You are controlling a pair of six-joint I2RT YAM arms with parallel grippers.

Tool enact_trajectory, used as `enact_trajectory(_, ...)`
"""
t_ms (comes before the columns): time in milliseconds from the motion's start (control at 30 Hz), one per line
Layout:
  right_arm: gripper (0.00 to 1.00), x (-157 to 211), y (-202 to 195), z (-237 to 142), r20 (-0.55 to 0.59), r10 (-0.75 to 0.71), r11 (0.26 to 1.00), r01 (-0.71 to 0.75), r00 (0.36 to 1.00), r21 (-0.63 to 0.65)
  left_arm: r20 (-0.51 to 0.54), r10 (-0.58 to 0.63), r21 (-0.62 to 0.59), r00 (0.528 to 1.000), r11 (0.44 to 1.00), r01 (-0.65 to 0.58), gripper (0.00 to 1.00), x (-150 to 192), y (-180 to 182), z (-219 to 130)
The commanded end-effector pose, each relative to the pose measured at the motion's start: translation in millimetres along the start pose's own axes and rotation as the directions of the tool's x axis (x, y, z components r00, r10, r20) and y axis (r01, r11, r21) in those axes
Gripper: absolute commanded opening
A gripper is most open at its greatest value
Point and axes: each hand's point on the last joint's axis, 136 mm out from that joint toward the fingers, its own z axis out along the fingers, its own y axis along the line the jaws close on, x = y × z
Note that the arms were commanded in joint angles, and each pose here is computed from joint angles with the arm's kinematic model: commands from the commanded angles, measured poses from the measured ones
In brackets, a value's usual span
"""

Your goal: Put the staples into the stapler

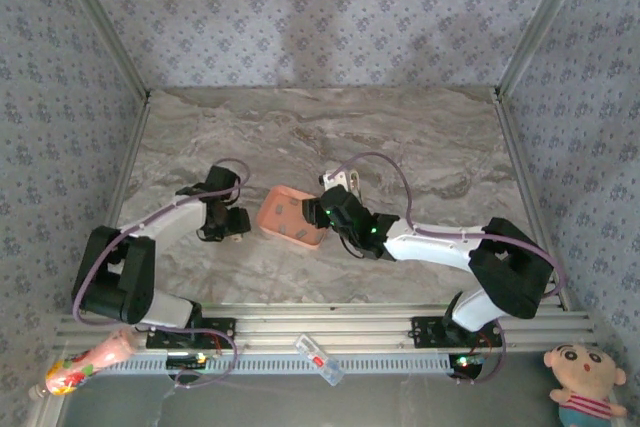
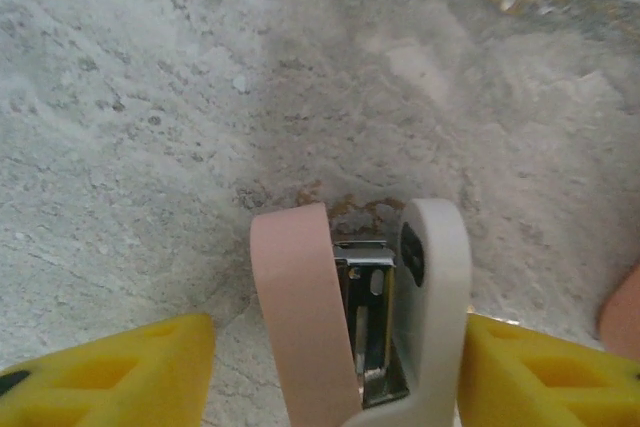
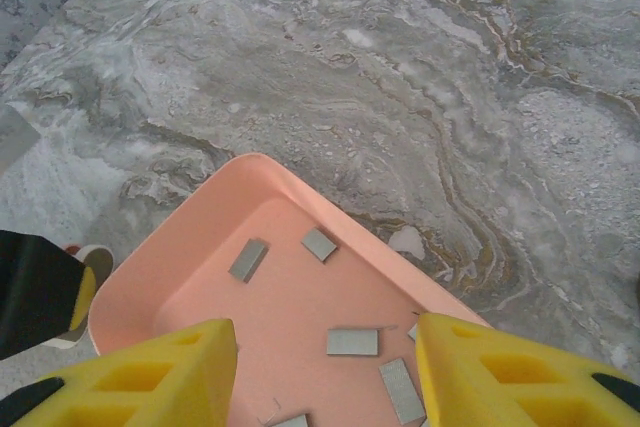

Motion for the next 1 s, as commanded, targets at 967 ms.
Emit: enact_trajectory(967,0.51,-18,18,-18,0.16,0.095,0.966,-0.052,0.982,-0.254,0.481,0.255,0.185,0.839,0.906,-0.381,0.25,-47,-53,-125)
